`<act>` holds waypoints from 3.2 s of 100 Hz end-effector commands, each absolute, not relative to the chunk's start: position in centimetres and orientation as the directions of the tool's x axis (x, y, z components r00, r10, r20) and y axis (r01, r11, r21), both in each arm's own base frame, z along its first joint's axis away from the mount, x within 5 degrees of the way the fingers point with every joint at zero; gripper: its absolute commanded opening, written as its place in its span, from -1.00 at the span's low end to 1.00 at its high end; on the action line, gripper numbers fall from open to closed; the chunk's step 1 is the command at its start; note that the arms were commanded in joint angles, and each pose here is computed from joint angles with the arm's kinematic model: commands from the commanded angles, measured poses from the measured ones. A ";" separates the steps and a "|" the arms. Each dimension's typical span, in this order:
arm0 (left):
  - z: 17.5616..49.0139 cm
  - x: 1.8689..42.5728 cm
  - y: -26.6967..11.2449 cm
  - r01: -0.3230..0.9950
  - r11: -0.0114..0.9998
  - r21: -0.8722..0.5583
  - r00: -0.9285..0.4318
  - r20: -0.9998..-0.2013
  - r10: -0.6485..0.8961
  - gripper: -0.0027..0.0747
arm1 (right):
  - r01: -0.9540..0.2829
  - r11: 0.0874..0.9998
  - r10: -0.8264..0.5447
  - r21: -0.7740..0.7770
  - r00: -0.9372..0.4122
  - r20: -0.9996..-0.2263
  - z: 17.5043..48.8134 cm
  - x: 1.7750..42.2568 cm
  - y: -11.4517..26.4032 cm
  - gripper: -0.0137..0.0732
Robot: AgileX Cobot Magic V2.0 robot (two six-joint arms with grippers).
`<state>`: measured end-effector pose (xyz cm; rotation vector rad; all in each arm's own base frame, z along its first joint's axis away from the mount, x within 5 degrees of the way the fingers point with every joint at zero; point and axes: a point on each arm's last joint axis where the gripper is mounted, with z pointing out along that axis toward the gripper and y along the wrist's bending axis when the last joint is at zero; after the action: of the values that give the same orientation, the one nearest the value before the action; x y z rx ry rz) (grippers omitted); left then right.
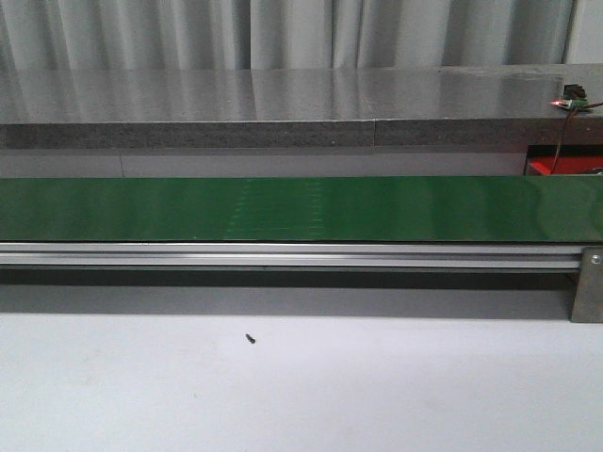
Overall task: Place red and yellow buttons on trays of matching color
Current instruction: 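Lower the red button onto the belt start and open the left gripper, then grasp a yellow push button from the cluster with the left gripper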
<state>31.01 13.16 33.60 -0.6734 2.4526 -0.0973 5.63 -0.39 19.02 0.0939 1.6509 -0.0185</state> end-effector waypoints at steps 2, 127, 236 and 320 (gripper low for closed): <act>36.4 29.6 14.1 -0.459 0.862 -0.215 -0.625 -0.611 -0.485 0.48 | 0.074 0.997 0.036 0.038 0.028 -0.999 20.4 5.5 -0.4 -0.97; 23.7 29.2 23.3 -0.668 0.727 -0.160 -0.634 -0.389 -0.669 0.48 | 0.075 0.996 0.039 0.038 -0.009 -0.999 20.1 5.5 -0.4 -0.97; 26.2 28.1 22.9 -0.665 0.731 -0.151 -0.622 -0.430 -0.654 -0.44 | 0.075 0.996 0.039 0.038 -0.007 -0.999 20.1 5.5 -0.4 -0.97; 33.2 34.0 14.3 -0.394 0.902 -0.177 -0.738 -0.524 -0.425 -0.44 | 0.075 0.996 0.038 0.038 -0.002 -0.999 20.1 5.5 -0.4 -0.97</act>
<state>33.45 15.15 31.47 -0.6328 2.5584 -0.0648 5.60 -0.39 18.68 0.0961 1.6885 -0.0182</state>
